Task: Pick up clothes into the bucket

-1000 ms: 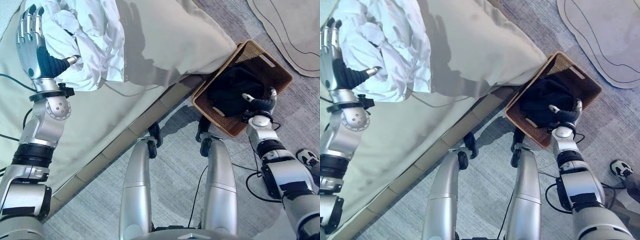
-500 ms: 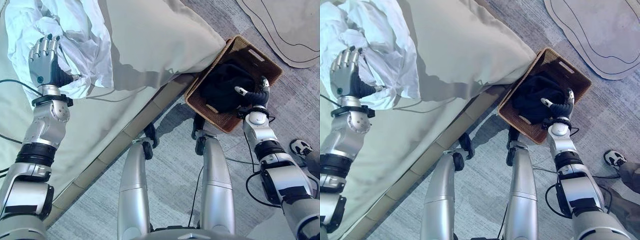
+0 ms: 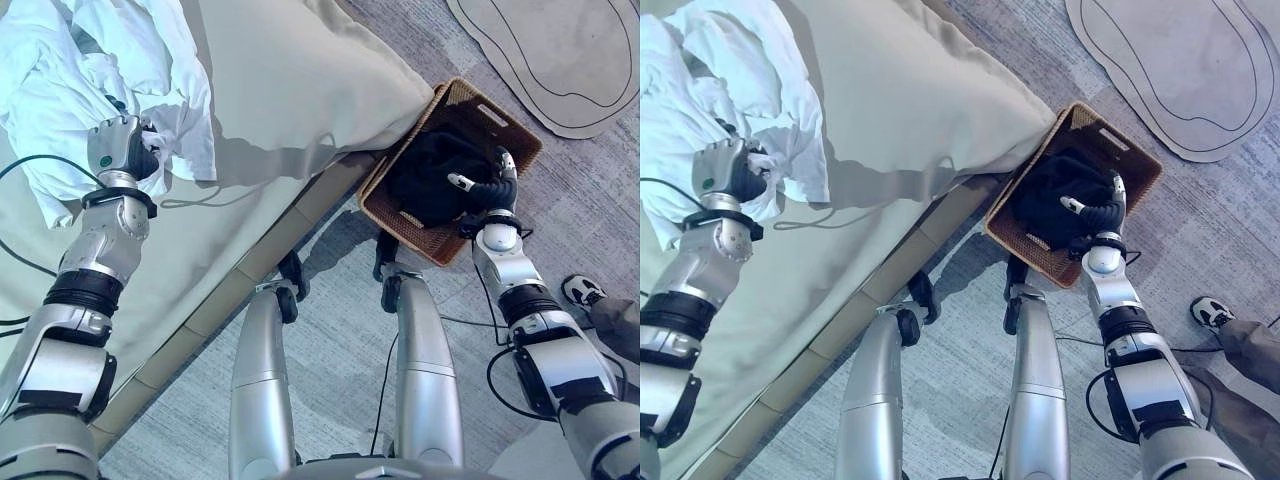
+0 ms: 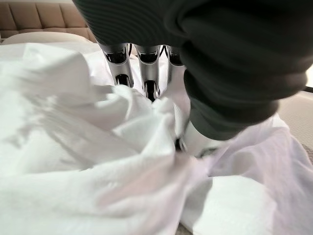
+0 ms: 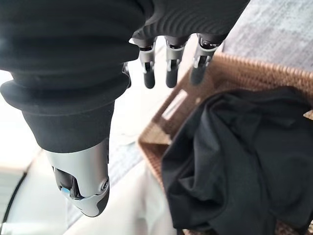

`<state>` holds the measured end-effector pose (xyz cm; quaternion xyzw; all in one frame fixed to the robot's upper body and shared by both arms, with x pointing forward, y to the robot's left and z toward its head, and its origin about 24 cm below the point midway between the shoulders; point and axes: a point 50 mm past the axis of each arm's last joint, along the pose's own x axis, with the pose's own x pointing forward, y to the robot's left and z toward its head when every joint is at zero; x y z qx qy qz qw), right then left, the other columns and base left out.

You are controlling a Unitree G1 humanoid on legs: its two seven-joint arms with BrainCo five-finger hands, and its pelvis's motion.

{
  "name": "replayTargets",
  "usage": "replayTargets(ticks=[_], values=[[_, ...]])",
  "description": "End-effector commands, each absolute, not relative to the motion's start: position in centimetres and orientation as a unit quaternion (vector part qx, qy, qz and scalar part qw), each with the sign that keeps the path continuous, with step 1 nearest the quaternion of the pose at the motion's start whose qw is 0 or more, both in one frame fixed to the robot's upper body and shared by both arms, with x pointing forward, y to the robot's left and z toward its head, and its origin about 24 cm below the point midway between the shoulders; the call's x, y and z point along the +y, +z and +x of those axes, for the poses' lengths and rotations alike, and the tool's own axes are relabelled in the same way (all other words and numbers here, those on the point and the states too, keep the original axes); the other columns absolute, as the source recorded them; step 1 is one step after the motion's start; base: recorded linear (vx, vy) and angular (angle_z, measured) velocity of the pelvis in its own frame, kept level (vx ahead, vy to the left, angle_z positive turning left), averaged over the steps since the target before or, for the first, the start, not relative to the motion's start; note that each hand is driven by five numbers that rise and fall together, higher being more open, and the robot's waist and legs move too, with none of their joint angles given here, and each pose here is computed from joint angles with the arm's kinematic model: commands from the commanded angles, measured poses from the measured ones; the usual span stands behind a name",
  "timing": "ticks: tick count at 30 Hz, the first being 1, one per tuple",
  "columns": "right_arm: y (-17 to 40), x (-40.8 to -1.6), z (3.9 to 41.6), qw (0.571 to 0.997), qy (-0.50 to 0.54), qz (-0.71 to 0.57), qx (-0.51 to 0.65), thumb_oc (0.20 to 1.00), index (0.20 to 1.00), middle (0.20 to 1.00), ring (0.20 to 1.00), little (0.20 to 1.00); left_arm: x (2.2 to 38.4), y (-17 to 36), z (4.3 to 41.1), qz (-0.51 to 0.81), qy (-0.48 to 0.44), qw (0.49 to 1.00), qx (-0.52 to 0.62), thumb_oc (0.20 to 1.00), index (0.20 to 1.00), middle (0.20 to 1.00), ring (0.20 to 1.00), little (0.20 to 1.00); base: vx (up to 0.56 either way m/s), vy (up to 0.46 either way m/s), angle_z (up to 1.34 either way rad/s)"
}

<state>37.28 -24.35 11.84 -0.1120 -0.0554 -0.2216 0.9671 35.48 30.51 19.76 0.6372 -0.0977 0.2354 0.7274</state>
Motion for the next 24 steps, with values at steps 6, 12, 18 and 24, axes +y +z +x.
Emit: replayTargets(ticks=[6, 12, 18, 24], values=[[10.5, -24.4, 35.6, 0.967, -0.216, -0.115, -0.078, 1.000, 1.000, 1.000, 1.000, 1.000, 32.1, 17.1, 33.4, 0.643, 0.257, 0.717, -0.072, 0.200, 0.200, 0.200, 0.200, 0.200, 0.00, 0.000, 0.00], [11.3, -25.0, 34.7, 0.962, -0.226, -0.109, -0.108, 1.000, 1.000, 1.000, 1.000, 1.000, 31.1, 17.9, 30.4, 0.609, 0.286, 0.725, -0.149, 0.200, 0.200, 0.200, 0.200, 0.200, 0.00, 0.000, 0.00], [12.3, -24.8, 34.2, 0.959, -0.211, -0.130, -0.138, 1.000, 1.000, 1.000, 1.000, 1.000, 28.9, 21.8, 27.0, 0.543, 0.330, 0.712, -0.298, 0.200, 0.200, 0.200, 0.200, 0.200, 0.00, 0.002, 0.01], [13.6, -22.3, 33.9, 0.953, -0.118, -0.205, -0.190, 1.000, 1.000, 1.000, 1.000, 1.000, 24.3, 25.3, 23.5, 0.362, 0.249, 0.744, -0.504, 0.200, 0.200, 0.200, 0.200, 0.200, 0.00, 0.000, 0.00]])
